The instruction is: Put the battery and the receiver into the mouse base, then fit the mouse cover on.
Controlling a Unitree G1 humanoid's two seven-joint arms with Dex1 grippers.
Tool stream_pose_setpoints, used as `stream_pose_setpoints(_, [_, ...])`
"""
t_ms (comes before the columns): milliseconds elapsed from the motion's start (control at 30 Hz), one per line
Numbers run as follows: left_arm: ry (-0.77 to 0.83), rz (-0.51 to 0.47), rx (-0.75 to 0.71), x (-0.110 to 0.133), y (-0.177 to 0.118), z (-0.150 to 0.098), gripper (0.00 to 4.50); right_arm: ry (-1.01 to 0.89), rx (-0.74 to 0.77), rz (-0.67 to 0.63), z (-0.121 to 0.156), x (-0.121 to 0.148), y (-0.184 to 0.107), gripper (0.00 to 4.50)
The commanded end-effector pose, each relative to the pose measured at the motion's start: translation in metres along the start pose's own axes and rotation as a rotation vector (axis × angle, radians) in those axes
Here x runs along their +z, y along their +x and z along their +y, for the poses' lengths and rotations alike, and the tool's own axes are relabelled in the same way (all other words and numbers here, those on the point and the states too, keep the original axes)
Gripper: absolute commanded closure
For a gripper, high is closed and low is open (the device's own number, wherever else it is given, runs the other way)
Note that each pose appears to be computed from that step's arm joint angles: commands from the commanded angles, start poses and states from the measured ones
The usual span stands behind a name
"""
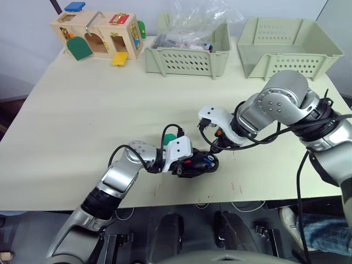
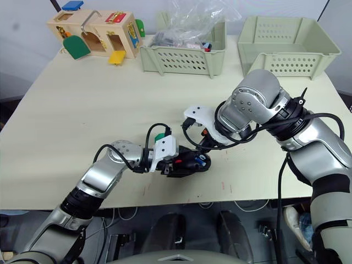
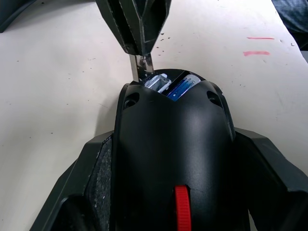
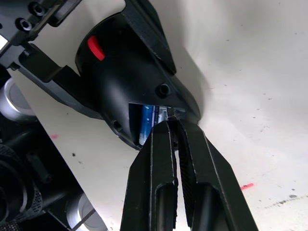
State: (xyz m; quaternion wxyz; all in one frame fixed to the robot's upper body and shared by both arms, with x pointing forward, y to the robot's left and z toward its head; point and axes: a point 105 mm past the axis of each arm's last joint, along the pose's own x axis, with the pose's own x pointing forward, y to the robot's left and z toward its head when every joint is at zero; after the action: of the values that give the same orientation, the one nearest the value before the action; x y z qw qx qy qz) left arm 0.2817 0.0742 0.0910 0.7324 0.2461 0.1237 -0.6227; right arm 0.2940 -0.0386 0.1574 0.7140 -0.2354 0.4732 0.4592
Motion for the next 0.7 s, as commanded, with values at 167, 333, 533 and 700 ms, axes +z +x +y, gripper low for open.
stream_pose_setpoints(167, [0.01, 0.005, -0.01, 0.003, -0.001, -0.006, 1.56, -0.026, -0.006, -0.004, 0.003, 0.005, -0.004, 4.5])
stream_pose_setpoints(333, [0.006, 0.015, -0.014, 0.006, -0.004, -0.01, 1.56, -0.029, -0.004, 0.002, 0.003, 0.004, -0.003, 4.5])
stream_pose_setpoints(533, [0.0, 0.017, -0.013, 0.01, -0.004, -0.011, 1.56, -0.029, 0.004, 0.012, 0.004, 0.001, 0.0, 4.5])
stream_pose_setpoints(700, [-0.004, 0.021, -0.009, 0.012, -0.004, -0.01, 1.56, -0.03, 0.019, 0.017, 0.006, 0.0, 0.0, 4.5])
